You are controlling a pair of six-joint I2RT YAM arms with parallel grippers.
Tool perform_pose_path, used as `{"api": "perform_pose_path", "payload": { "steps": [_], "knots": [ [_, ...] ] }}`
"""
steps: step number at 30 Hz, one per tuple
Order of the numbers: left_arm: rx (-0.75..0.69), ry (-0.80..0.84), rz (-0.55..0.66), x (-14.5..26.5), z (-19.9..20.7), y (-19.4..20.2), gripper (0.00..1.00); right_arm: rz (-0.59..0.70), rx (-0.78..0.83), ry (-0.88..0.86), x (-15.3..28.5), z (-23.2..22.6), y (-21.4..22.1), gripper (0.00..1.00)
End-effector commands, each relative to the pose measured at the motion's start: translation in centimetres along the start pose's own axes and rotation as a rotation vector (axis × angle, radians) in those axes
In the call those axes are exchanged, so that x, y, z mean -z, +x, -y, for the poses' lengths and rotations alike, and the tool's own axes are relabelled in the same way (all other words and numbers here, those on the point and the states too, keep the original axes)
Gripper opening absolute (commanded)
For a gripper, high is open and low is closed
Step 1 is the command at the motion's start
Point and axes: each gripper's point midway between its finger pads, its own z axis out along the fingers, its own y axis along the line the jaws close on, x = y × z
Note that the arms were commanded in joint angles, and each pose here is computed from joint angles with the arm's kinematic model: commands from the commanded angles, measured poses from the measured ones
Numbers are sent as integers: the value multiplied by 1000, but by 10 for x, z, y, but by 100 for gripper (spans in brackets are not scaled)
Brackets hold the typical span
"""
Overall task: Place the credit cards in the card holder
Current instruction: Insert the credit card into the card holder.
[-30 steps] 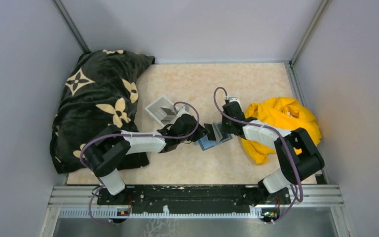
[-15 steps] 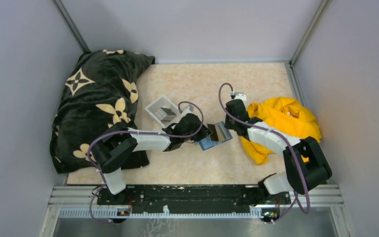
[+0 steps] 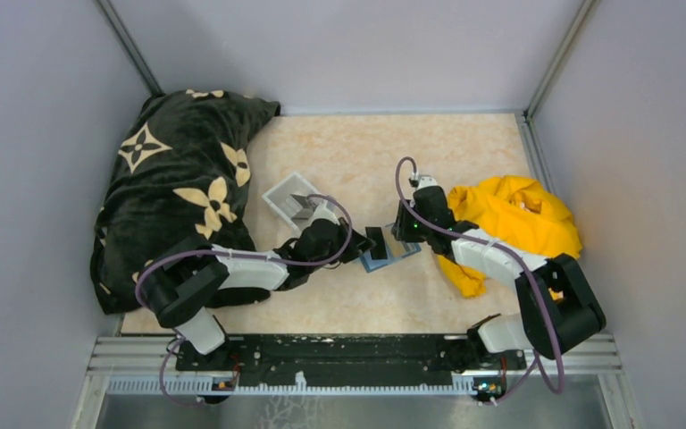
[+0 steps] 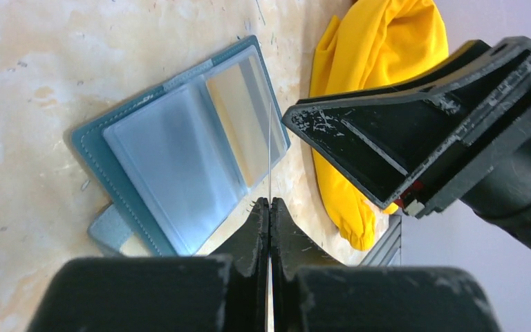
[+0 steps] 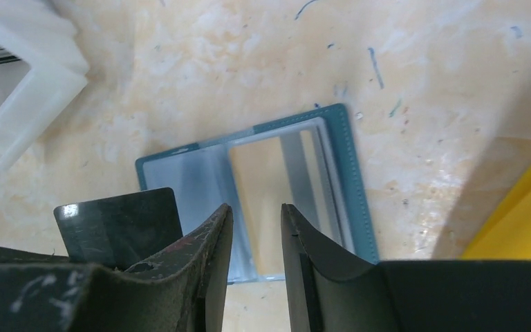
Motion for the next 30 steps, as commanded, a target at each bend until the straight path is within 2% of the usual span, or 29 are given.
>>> {"api": "perform_pose_path", "payload": {
  "steps": [1, 7, 13, 18, 24, 30],
  "knots": [
    [3, 183, 41, 19, 32, -9, 0, 96, -39, -203, 10, -34, -25, 33],
    [57, 282, 42, 34, 36, -11, 0, 116, -103, -335, 19, -45, -27, 34],
    [100, 297, 35, 34, 34, -11, 0, 116, -146, -398, 25, -48, -25, 34],
    [137, 211, 26, 23, 19, -8, 0, 125, -162, -314, 19, -30, -25, 33],
    [204, 131, 18, 7, 3, -3, 0, 196, -144, -104, 11, 5, -40, 31],
    [247, 89, 8, -9, -5, 3, 0, 182, -129, 34, -1, 28, -43, 26]
  ]
}}
